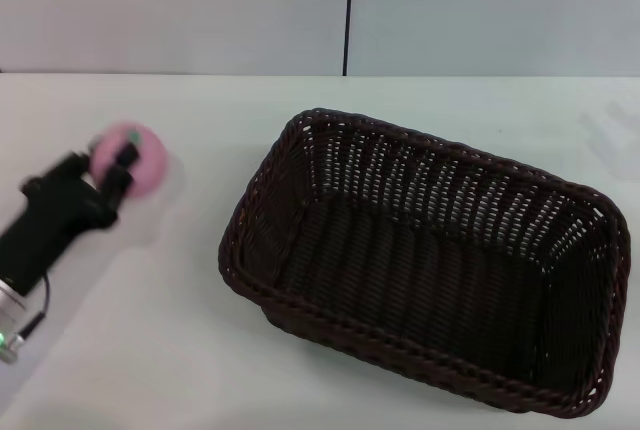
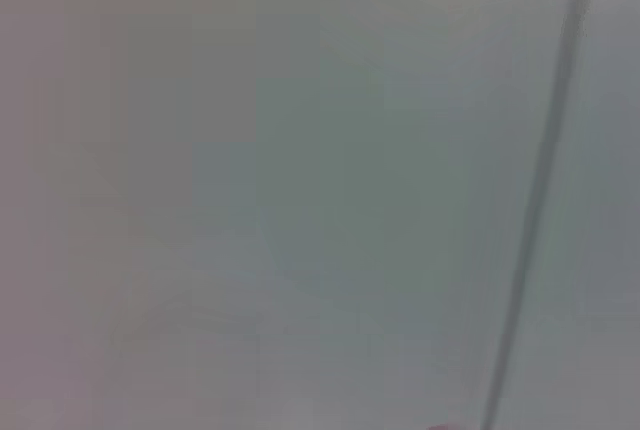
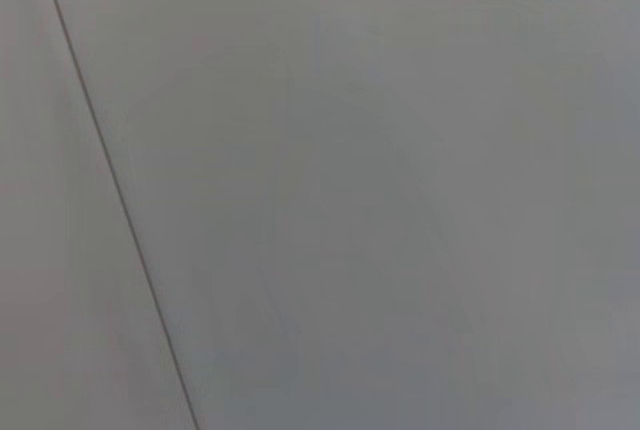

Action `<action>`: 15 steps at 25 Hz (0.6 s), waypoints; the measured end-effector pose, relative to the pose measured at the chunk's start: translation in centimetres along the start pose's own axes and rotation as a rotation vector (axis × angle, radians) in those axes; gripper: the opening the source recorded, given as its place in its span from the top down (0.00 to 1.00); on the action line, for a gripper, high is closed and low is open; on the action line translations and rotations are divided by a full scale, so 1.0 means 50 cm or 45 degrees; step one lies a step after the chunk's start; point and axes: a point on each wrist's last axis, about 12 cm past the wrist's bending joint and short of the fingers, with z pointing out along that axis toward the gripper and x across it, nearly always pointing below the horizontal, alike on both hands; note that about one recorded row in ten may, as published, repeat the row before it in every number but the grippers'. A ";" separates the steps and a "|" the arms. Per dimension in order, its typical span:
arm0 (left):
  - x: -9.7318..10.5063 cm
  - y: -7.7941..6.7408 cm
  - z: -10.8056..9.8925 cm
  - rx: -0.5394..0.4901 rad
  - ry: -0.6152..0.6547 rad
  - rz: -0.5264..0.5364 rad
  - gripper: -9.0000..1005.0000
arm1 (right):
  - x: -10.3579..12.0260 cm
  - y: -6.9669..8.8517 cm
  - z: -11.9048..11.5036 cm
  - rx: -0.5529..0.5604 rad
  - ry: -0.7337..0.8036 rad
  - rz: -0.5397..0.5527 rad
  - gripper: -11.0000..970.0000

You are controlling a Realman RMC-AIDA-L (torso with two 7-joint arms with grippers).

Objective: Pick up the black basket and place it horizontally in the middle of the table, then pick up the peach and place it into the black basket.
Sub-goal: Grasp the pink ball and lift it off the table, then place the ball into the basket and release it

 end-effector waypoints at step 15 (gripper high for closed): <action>-0.068 -0.079 0.110 0.683 0.052 -0.170 0.76 | 0.004 0.007 0.021 -0.022 0.012 0.007 0.48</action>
